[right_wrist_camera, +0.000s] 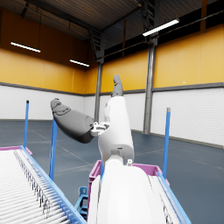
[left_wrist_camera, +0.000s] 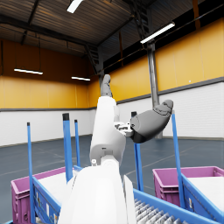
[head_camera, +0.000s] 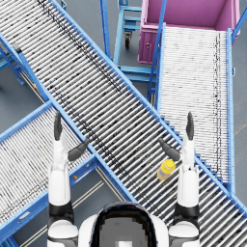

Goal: Pick up the oil and place it on the left assembly line, put the cola on the right, and keep Sprite still

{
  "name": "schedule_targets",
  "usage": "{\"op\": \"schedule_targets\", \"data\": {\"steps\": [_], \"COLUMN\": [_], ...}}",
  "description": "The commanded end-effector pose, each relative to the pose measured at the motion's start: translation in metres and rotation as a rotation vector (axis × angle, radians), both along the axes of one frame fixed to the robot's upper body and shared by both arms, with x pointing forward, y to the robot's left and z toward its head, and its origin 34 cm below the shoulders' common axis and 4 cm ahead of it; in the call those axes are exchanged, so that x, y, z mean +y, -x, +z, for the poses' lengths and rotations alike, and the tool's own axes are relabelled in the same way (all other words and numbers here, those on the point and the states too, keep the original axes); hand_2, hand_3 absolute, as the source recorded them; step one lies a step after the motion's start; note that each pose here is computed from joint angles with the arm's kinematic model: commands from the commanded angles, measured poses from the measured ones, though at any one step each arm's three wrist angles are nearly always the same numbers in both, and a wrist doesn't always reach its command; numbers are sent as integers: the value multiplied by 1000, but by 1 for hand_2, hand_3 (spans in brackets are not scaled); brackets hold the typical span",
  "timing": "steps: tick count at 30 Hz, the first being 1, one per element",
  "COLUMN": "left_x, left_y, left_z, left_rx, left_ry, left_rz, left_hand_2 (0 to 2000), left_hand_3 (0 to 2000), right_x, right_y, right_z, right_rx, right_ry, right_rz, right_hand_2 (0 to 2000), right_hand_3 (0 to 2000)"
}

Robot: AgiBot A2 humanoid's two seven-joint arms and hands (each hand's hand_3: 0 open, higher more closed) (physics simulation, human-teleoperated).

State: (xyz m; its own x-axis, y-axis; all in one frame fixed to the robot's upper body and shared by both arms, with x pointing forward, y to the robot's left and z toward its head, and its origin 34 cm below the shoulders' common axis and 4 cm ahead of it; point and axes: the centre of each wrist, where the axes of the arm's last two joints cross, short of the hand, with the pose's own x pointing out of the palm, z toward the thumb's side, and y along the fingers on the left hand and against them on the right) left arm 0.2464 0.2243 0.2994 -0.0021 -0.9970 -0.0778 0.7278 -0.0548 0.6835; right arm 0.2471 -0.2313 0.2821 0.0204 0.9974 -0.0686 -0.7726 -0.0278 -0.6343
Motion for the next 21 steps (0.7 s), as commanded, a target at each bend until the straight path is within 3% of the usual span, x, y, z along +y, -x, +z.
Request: {"op": "schedule_targets", "data": {"steps": [1,11,21], "left_x": [-1,1,0], "left_y": [-1,6,3], "left_z": [2,6,4], "left_rx": [-5,-34,-23], "left_ry": [0,15,26], "left_rz": [-5,5,6], "left_hand_2": [0,0,0], "left_hand_3": [0,0,0], "right_x": [-2,-1,0], "right_y": [-1,7,3], "right_z": [3,5,3], "right_rx": [-12,-29,-17], "right_ry": [-3,-13,-22], "right_rz": [-7,-7,-4], "right_hand_2": [0,0,0], "right_hand_3": [0,0,0]}}
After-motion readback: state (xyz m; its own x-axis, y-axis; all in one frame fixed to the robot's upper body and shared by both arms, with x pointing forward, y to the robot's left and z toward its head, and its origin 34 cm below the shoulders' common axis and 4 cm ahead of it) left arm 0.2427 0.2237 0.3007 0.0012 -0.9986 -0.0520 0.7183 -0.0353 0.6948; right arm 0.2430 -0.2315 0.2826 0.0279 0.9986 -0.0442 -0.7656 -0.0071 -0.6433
